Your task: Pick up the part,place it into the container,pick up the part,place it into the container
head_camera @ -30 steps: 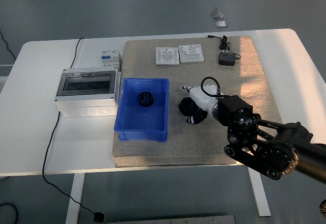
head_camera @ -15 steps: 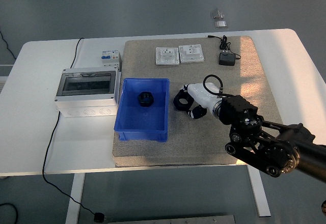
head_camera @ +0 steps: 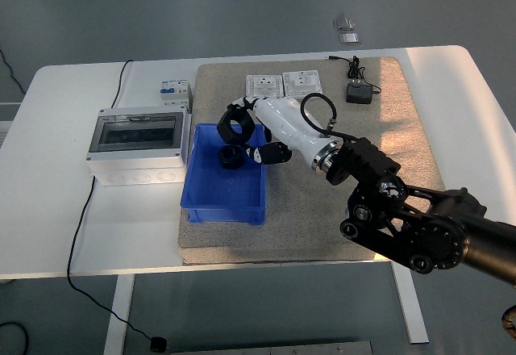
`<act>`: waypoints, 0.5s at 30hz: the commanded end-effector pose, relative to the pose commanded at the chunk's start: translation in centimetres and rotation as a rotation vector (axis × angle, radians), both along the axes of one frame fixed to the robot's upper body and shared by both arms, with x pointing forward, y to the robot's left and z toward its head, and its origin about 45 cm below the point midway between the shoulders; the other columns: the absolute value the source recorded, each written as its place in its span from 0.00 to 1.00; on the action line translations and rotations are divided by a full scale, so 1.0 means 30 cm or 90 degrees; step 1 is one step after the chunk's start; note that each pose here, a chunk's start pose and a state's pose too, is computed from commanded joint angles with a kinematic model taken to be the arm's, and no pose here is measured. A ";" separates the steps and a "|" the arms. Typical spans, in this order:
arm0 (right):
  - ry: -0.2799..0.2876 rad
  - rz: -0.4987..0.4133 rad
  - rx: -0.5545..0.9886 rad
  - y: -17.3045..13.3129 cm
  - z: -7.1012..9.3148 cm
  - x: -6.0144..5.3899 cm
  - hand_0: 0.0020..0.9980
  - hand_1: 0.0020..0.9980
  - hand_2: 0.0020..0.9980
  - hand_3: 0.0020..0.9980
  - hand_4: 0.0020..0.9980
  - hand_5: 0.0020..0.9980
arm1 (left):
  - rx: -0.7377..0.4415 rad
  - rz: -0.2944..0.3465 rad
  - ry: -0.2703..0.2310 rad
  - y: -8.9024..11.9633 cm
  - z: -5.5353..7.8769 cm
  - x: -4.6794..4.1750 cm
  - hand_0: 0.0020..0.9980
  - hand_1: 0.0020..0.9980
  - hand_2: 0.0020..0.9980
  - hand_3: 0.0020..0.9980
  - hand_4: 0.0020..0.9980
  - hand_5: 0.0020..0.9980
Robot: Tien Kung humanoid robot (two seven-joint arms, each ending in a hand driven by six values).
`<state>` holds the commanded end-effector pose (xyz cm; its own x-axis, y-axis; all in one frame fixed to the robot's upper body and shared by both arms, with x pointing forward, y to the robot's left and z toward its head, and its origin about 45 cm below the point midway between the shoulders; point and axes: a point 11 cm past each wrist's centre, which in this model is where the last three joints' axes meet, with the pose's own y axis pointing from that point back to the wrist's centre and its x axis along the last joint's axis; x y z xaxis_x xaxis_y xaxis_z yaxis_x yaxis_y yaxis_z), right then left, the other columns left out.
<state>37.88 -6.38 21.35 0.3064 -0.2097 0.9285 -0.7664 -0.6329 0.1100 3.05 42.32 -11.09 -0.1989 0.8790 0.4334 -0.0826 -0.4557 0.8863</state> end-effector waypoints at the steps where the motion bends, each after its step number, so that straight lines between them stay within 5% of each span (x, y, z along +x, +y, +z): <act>1: 0.005 0.007 -0.017 0.005 -0.010 -0.005 0.54 0.51 0.67 0.68 0.21 0.00 | 0.000 0.001 0.000 0.000 0.000 0.000 0.71 0.68 0.61 0.73 0.83 1.00; 6: 0.021 0.032 -0.091 0.019 -0.045 -0.022 0.54 0.51 0.67 0.68 0.21 0.00 | 0.000 0.002 -0.001 0.000 0.000 0.000 0.71 0.68 0.61 0.73 0.83 1.00; 7: 0.024 0.033 -0.098 0.021 -0.050 -0.024 1.00 0.93 0.89 0.90 0.64 0.36 | 0.001 0.003 -0.001 0.000 0.000 0.000 0.71 0.68 0.61 0.73 0.83 1.00; 12: 0.033 0.035 -0.113 0.023 -0.063 -0.030 1.00 0.93 0.89 0.90 0.64 0.36 | 0.002 0.004 0.000 0.001 0.000 -0.001 0.71 0.68 0.61 0.73 0.83 1.00; 13: 0.035 0.035 -0.115 0.023 -0.066 -0.031 1.00 0.96 0.91 0.91 0.69 0.46 | 0.002 0.004 0.000 0.001 0.000 -0.001 0.71 0.68 0.61 0.73 0.83 1.00; 15: 0.039 0.034 -0.120 0.023 -0.071 -0.033 1.00 0.96 0.91 0.91 0.69 0.46 | 0.002 0.004 0.000 0.001 0.000 -0.002 0.71 0.68 0.61 0.73 0.83 1.00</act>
